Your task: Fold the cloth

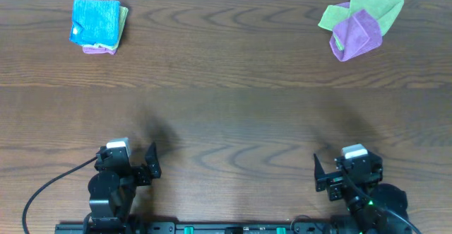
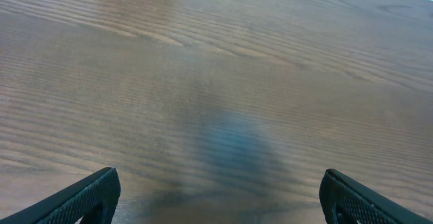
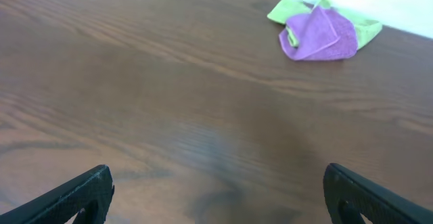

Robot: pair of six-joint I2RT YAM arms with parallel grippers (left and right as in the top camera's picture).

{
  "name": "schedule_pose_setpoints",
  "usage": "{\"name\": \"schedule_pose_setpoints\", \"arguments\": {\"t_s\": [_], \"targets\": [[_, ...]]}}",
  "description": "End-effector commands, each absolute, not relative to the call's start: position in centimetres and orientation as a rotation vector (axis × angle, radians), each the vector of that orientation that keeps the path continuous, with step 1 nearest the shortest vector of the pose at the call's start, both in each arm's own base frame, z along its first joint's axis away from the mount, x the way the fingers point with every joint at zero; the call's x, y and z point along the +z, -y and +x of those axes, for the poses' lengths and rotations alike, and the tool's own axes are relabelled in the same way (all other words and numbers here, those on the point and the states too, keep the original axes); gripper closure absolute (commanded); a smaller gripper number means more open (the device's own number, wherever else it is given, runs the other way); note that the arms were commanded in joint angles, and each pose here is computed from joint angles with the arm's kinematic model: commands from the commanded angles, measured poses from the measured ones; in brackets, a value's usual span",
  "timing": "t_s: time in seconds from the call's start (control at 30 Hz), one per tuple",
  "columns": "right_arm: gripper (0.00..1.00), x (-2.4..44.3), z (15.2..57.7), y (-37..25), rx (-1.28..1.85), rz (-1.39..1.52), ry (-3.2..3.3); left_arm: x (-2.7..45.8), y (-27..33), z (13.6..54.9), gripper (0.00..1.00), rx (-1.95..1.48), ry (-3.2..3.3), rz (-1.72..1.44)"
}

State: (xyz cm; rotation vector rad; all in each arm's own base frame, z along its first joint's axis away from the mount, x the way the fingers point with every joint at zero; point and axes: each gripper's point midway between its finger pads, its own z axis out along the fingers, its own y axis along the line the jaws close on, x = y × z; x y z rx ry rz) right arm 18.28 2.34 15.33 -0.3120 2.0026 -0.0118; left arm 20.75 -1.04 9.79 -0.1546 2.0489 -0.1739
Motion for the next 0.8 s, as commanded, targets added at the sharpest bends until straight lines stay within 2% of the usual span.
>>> {"name": "schedule_pose_setpoints", "arguments": {"t_s": [0.0, 0.43, 0.77], "targets": [[0.01, 13.9, 18.4, -2.1, -0.029, -0.314, -2.028, 9.5, 0.8, 20.8, 0.04, -0.152, -2.047, -0.15], [0.01, 7.0, 17.7, -2.1, -0.003, -0.329, -2.208, 9.5, 0.8, 20.8, 0.05, -0.152, -2.047, -0.15], [0.01, 6.8, 17.8, -2.1, -0.003, -0.33, -2.209, 9.5, 0.8, 20.8, 0.04, -0.152, -2.047, -0.15]]}}
